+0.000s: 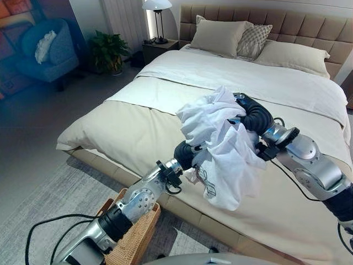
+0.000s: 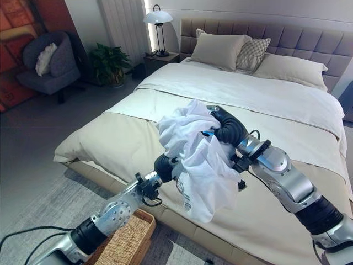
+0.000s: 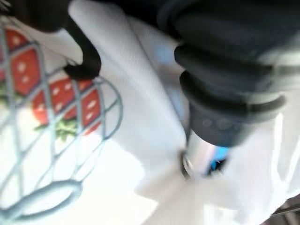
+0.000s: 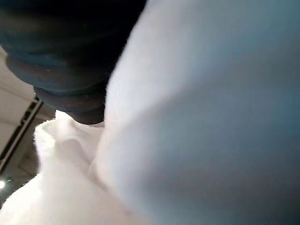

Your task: Pick up clothes into the bucket

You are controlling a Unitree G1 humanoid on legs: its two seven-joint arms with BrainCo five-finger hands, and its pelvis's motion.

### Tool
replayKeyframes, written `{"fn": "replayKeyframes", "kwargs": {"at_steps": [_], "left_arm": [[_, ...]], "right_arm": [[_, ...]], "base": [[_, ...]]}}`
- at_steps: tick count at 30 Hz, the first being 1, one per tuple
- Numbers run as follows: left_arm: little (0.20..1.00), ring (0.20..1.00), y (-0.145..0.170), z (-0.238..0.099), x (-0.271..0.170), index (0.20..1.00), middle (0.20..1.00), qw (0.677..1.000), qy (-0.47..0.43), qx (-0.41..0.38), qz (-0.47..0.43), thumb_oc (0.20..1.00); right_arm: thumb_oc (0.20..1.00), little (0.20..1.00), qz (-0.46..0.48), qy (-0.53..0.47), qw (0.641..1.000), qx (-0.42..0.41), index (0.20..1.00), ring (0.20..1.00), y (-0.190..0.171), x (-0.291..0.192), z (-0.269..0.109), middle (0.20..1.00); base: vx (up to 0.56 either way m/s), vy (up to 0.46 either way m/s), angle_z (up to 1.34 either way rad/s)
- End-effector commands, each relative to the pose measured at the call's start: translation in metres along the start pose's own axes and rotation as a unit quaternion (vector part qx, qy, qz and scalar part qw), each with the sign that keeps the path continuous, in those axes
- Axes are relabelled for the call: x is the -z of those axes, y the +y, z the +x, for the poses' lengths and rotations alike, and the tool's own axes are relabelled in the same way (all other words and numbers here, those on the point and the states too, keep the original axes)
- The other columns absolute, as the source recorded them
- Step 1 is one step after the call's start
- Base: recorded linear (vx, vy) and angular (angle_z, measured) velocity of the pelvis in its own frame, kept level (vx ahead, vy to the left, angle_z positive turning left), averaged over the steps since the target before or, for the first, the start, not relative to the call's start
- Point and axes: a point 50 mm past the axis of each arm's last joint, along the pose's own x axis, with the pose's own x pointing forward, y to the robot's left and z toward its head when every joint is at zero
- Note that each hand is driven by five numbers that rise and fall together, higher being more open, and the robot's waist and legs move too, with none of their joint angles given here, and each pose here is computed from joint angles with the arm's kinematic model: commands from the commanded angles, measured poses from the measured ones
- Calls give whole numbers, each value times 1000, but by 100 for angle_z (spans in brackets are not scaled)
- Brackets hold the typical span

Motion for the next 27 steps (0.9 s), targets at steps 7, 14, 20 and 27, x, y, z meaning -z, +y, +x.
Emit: {"fn": "replayKeyframes", "kwargs": {"at_steps": [7,14,20,27], "left_arm": [[200,200,-3,8,-29,200,200,994,-108,-1,-12,200],[200,200,0,1,-37,200,200,990,-139,-20,-4,200],[200,200,7,-15,-56,200,200,982,-178,-50,42,200],[200,200,20,-59,-87,200,200,955,-227,-123,144,200]], "right_arm": [[520,520,31,-66,997,23,520,520,1,-13,4,520],[1000,1000,43,-60,996,54,1000,1000,-2,-6,-4,1000],[1000,1000,40,-49,992,113,1000,1000,-12,4,-20,1000],[1000,1000,39,9,969,245,1000,1000,-24,40,-63,1000]], "base": [[0,0,0],[0,0,0],[0,0,0],[5,0,1]]}}
